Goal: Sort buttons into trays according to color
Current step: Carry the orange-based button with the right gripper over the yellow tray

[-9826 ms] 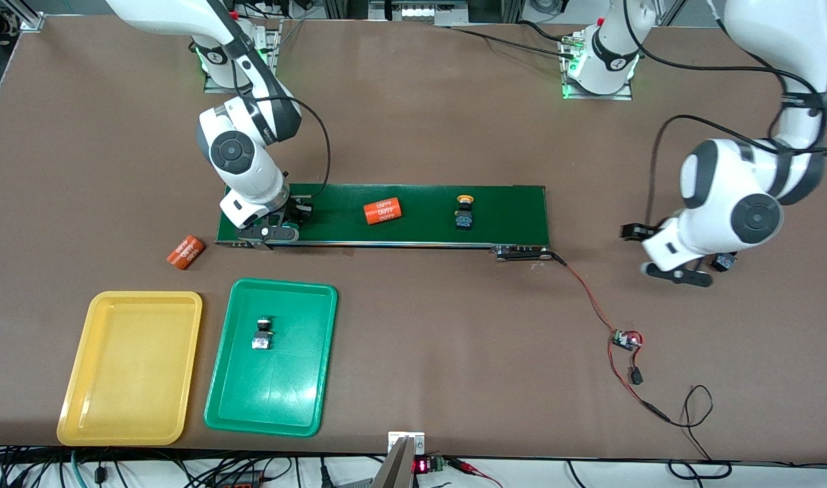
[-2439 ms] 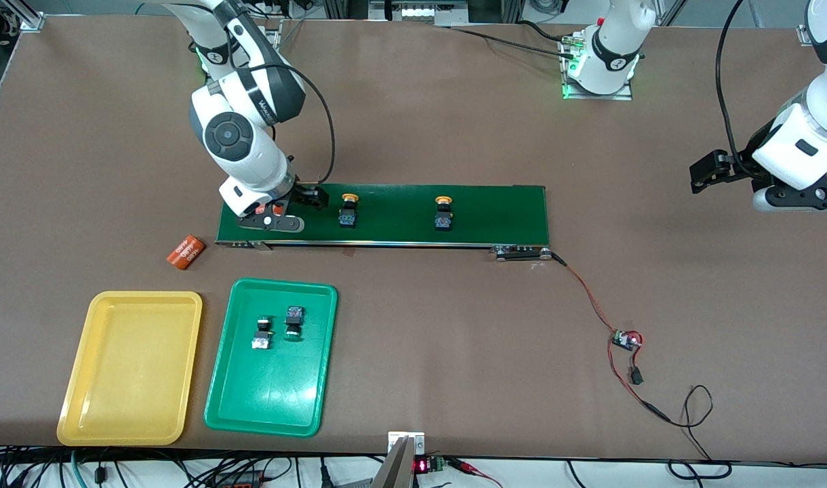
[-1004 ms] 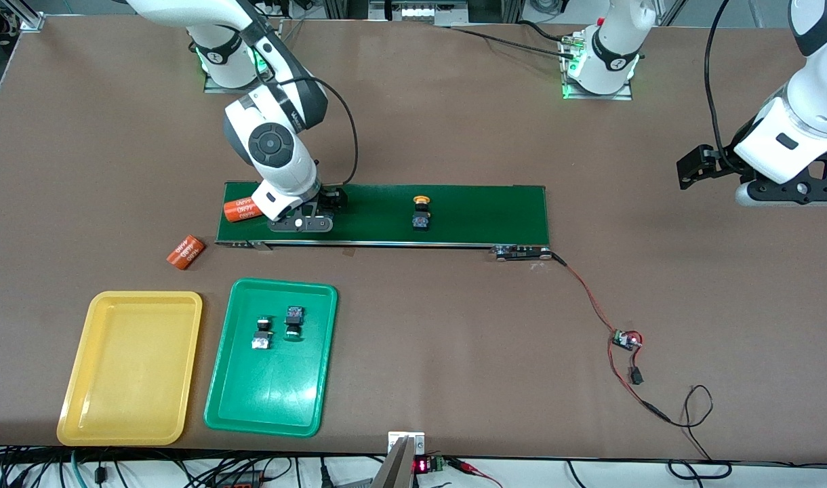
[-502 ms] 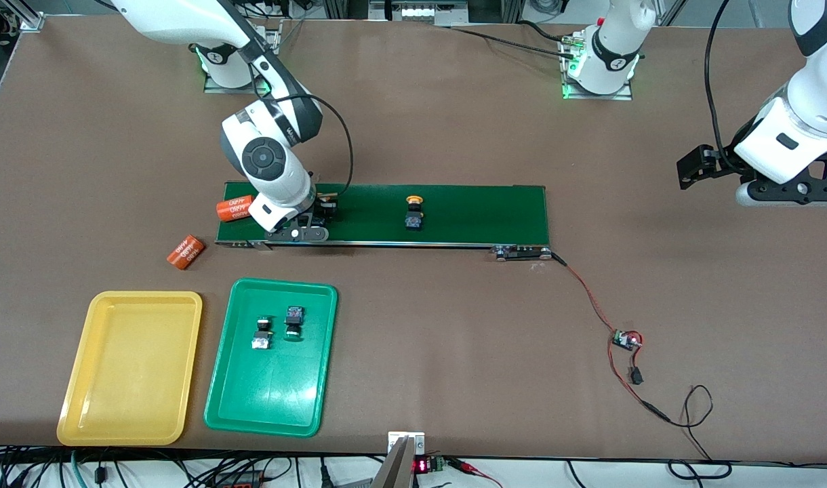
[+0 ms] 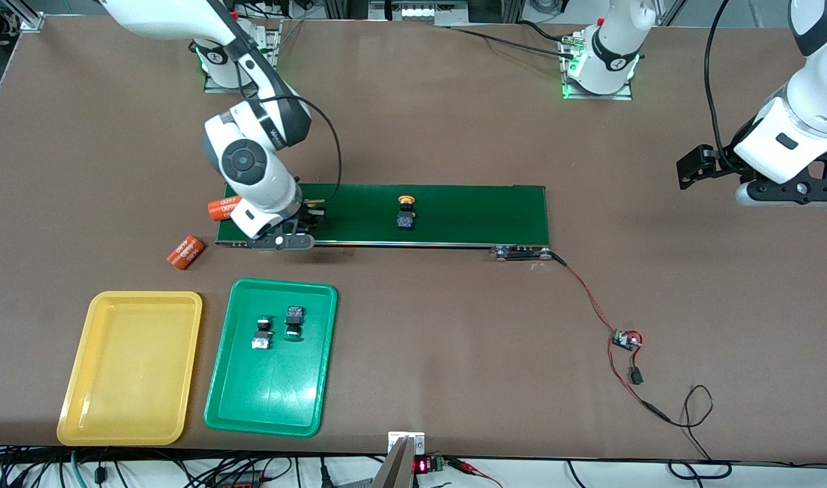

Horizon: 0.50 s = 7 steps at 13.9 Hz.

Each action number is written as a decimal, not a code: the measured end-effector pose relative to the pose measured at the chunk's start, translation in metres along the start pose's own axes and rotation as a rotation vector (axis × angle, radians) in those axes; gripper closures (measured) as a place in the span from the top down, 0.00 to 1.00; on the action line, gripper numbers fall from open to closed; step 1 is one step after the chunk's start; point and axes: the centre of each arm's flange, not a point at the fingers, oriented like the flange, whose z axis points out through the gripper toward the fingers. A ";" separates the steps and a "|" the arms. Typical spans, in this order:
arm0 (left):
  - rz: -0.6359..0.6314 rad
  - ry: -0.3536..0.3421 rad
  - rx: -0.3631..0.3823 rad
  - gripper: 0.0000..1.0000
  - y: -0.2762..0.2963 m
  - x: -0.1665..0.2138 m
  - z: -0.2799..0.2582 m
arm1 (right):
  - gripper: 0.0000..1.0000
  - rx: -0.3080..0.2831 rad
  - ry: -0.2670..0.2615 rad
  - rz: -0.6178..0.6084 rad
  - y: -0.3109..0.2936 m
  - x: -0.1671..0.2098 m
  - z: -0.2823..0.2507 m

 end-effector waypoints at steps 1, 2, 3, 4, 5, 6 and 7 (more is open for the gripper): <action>0.001 0.000 0.000 1.00 0.000 0.000 0.000 | 0.41 0.002 0.017 -0.004 0.009 0.013 -0.021; 0.001 0.000 0.000 1.00 0.001 0.000 0.000 | 0.41 0.004 0.040 -0.004 0.023 0.027 -0.041; 0.002 0.000 0.000 1.00 0.001 0.000 0.000 | 0.41 0.004 0.061 -0.005 0.043 0.040 -0.056; 0.002 0.000 0.000 1.00 0.001 0.000 0.000 | 0.41 0.002 0.077 -0.011 0.065 0.052 -0.065; 0.003 0.000 0.000 1.00 0.001 0.000 0.000 | 0.41 -0.002 0.088 -0.017 0.089 0.063 -0.070; 0.003 0.000 0.000 1.00 0.002 0.000 0.000 | 0.41 -0.007 0.096 -0.022 0.112 0.073 -0.072; 0.003 0.000 0.000 1.00 0.002 0.000 0.000 | 0.41 -0.014 0.102 -0.030 0.134 0.082 -0.073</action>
